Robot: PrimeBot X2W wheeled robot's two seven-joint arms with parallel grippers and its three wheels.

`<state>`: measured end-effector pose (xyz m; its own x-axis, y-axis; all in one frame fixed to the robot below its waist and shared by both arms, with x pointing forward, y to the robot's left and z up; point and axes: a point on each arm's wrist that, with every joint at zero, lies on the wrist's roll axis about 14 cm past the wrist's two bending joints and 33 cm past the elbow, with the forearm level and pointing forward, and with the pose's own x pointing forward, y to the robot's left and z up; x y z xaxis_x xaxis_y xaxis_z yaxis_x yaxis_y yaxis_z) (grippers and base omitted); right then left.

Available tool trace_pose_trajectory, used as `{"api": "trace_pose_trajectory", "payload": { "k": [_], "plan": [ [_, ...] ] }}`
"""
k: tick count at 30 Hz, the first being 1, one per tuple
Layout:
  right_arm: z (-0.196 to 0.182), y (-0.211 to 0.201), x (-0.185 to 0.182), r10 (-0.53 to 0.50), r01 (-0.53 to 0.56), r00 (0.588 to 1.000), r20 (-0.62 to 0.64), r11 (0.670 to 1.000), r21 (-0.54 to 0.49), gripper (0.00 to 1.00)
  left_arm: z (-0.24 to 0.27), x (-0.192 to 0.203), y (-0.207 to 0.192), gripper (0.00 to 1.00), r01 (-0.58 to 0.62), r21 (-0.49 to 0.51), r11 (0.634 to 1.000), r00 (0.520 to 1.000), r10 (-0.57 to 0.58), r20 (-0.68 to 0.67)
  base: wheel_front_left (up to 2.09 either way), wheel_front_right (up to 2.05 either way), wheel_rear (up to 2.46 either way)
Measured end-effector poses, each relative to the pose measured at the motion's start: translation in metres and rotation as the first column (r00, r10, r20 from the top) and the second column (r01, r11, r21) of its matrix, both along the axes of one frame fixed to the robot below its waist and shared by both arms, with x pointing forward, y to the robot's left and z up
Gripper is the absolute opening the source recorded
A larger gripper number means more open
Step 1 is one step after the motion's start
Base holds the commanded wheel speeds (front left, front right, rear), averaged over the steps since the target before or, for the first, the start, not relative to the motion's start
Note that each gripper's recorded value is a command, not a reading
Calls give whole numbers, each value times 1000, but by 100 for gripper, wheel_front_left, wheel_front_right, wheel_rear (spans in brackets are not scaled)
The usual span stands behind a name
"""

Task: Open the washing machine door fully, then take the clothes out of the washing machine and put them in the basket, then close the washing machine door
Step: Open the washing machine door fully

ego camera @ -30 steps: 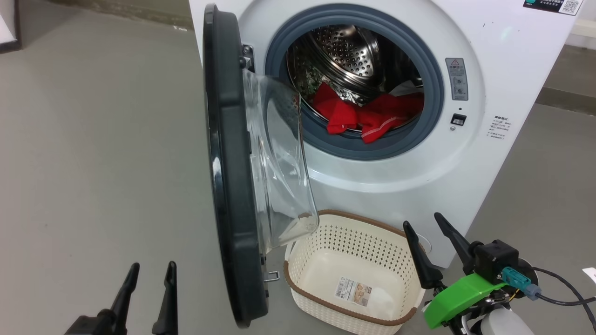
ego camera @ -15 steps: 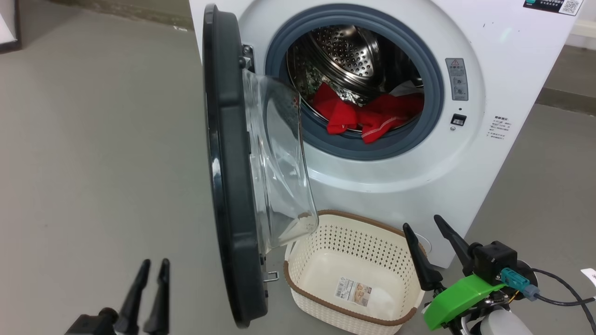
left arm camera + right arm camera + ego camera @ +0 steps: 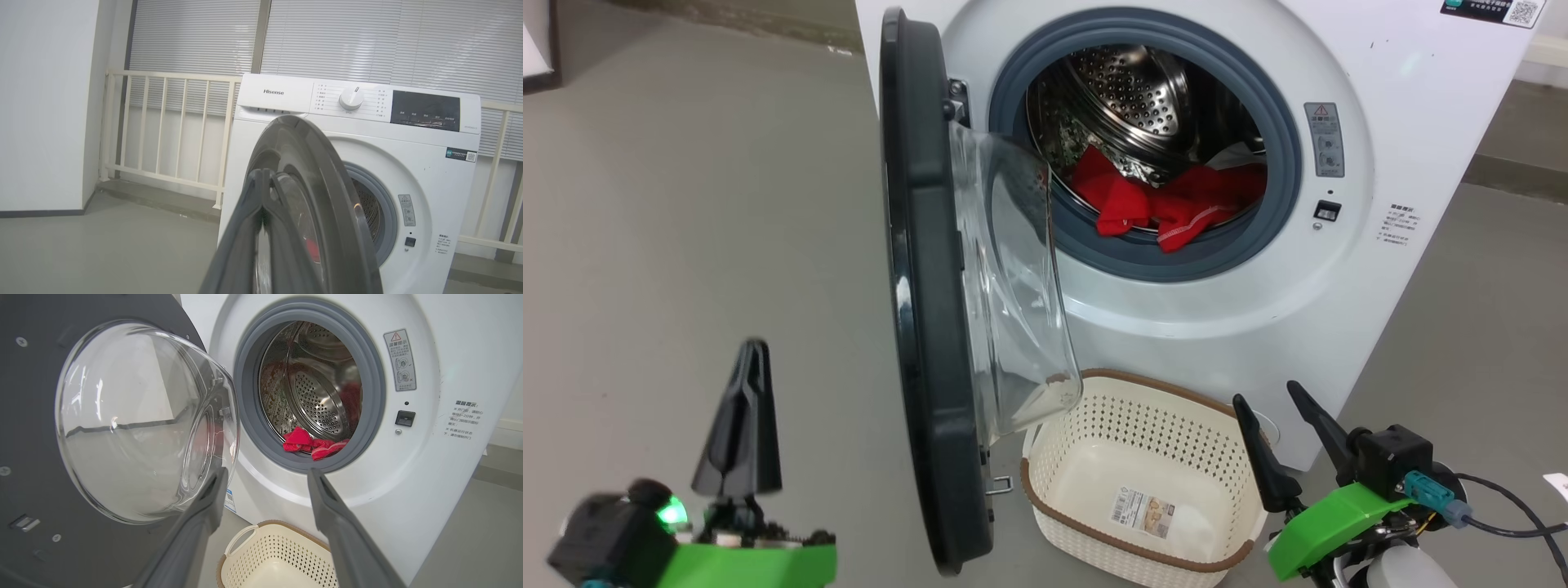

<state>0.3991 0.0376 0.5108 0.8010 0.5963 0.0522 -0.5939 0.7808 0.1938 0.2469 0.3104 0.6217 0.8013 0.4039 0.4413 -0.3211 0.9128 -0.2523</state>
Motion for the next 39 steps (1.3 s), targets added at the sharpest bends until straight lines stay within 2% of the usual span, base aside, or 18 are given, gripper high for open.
{"api": "trace_pose_trajectory", "payload": {
  "k": [5, 10, 14, 18, 22, 28, 33, 39],
  "plan": [
    [-2, -1, 0, -4, 4, 1000, -10, 1000, 5, 100, 59, 0, -17, 0, 38, 83, 996, 985, -52, 163, 0, 0, 0],
    [-3, -4, 1, -11, 11, 1000, -14, 1000, 5, 100, 90, 6, -46, 0, 116, 145, 983, 959, -149, 240, 0, 0, 0],
    [-4, -6, 1, -18, 18, 1000, -20, 1000, 11, 100, 94, 18, -72, 0, 203, 173, 964, 950, -237, 205, 0, 0, 0],
    [-6, -9, 2, -25, 26, 999, -26, 1000, 13, 100, 82, 34, -99, 0, 307, 168, 937, 937, -328, 116, 0, 0, 0],
    [-8, -12, 4, -35, 36, 999, -32, 999, 10, 100, 56, 51, -118, 0, 396, 114, 911, 917, -399, 6, 0, 0, 0],
    [-12, -16, 5, -48, 49, 998, -41, 999, 9, 100, -3, 66, -126, 0, 443, -53, 895, 878, -445, -176, 0, 0, 0],
    [-17, -17, 6, -51, 51, 997, -54, 999, 4, 100, -46, 70, -127, 0, 426, -170, 889, 835, -458, -304, 0, 0, 0],
    [-22, -18, 5, -51, 50, 996, -68, 999, -4, 100, -69, 71, -120, 0, 369, -225, 902, 818, -430, -382, 0, 0, 0]
  ]
}}
